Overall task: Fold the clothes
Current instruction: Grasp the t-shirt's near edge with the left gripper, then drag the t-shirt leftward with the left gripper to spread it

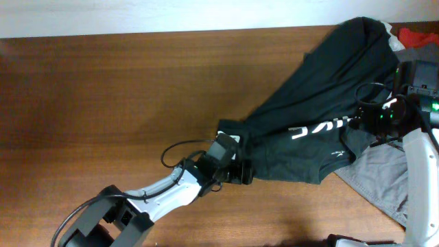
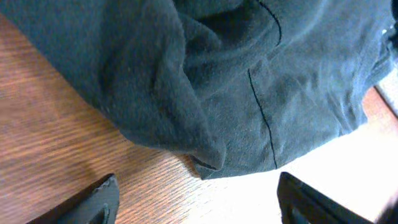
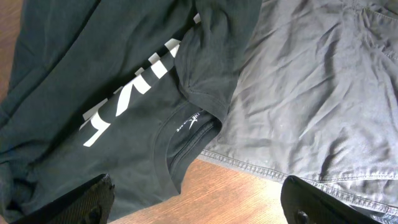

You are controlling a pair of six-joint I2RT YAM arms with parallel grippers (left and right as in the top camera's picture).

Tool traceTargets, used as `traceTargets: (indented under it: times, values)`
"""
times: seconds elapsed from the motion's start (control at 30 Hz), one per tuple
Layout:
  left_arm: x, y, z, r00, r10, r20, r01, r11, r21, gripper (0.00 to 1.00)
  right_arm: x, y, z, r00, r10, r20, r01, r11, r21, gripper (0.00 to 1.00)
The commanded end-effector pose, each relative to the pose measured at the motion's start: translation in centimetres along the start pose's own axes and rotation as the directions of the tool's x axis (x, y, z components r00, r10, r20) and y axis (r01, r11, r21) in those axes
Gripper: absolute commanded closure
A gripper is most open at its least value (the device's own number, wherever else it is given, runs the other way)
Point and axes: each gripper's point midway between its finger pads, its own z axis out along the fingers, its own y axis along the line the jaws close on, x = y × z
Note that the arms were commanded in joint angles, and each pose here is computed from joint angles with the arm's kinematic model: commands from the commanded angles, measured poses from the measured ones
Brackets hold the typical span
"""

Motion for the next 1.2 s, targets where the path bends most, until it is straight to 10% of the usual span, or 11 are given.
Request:
traceTargets:
  times: [0.0, 0.23, 0.37, 0.47, 0.83, 1.17]
  values:
    - [-0.3, 0.3, 1.0, 0.999, -0.023, 0.026, 0.024, 0.999, -0.038, 0.21, -0.2, -0.1, -0.3, 1.0, 0.004, 0.011, -0.004, 1.0, -0.004, 0.1]
    - [-0.6, -0.1, 3.2, 0.998, -0.004, 0.058, 0.004, 1.0, -0.002, 0.27, -0.1, 0.1, -0.3, 1.0, 0.003, 0.005, -0.003, 1.0, -0.017, 0.1]
    - [-0.4, 0.2, 3.6, 0.999, -0.005, 0.051, 0.006, 1.0, -0.01, 0.79, -0.1, 0.1, -0.3, 1.0, 0.003, 0.004, -0.003, 1.0, -0.017, 0.1]
    - [-0.5, 0.4, 3.6, 0.999, -0.009, 0.051, 0.01, 1.0, -0.018, 0.99, -0.1, 0.1, -0.3, 1.0, 0.003, 0.004, -0.003, 1.0, -0.017, 0.1]
    - [-6.9, 10.0, -7.2, 0.972, -0.016, 0.233, 0.094, 0.94, -0.328, 1.0, -0.1, 0.1, -0.3, 1.0, 0.003, 0.005, -0.003, 1.0, -0.017, 0.1]
    - [-15.4, 22.9, -22.8, 0.758, -0.016, 0.652, 0.38, 0.823, -0.422, 0.98, -0.1, 0.1, -0.3, 1.0, 0.003, 0.005, -0.003, 1.0, -0.017, 0.1]
